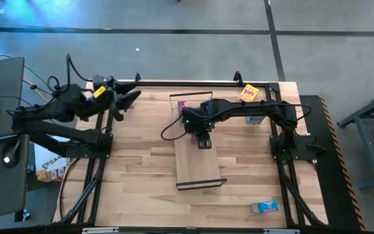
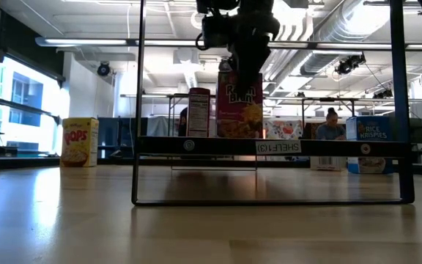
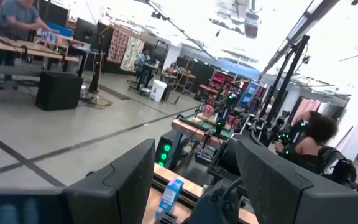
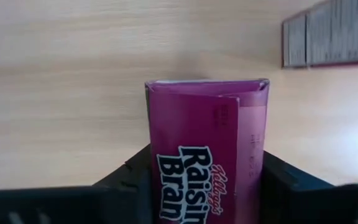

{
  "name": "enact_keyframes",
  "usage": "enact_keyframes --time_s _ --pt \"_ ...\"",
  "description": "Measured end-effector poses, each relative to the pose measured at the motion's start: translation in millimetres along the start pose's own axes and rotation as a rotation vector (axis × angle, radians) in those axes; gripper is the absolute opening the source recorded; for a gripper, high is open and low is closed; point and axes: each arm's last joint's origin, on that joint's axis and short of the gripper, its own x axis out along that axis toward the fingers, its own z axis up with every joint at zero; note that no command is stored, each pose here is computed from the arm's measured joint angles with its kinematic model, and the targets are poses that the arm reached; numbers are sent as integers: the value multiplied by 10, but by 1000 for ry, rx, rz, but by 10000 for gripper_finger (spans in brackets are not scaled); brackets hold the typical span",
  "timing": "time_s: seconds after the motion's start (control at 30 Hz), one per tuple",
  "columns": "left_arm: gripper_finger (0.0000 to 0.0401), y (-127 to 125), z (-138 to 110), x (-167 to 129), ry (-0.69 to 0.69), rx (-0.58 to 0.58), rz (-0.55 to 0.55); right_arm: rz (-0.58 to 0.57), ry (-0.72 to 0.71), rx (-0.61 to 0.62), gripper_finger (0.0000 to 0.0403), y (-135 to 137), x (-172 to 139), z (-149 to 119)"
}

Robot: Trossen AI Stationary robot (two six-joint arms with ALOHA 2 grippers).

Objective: Stack cereal on shelf
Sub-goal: Put the purple cereal box on the shelf aligned with the other purple cereal box

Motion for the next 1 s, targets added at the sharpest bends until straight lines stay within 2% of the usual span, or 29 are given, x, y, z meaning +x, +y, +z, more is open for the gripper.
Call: enact_keyframes --time_s 0.23,0.57,0.73,0.83,1.0 --pt "217 48 50 -137 -3 0 0 -15 54 296 130 -112 -17 -71" --pt "217 78 93 -227 -20 -8 2 -140 38 978 129 -631 -53 -197" --pt "217 79 90 -224 -20 -7 9 -147 -11 1223 129 -874 -70 -239" --pt "217 76 78 -203 -15 -5 19 -114 -64 1328 129 -956 -75 -216" --pt "217 74 74 -195 -13 -4 21 -74 -178 1344 129 -1003 -84 -119"
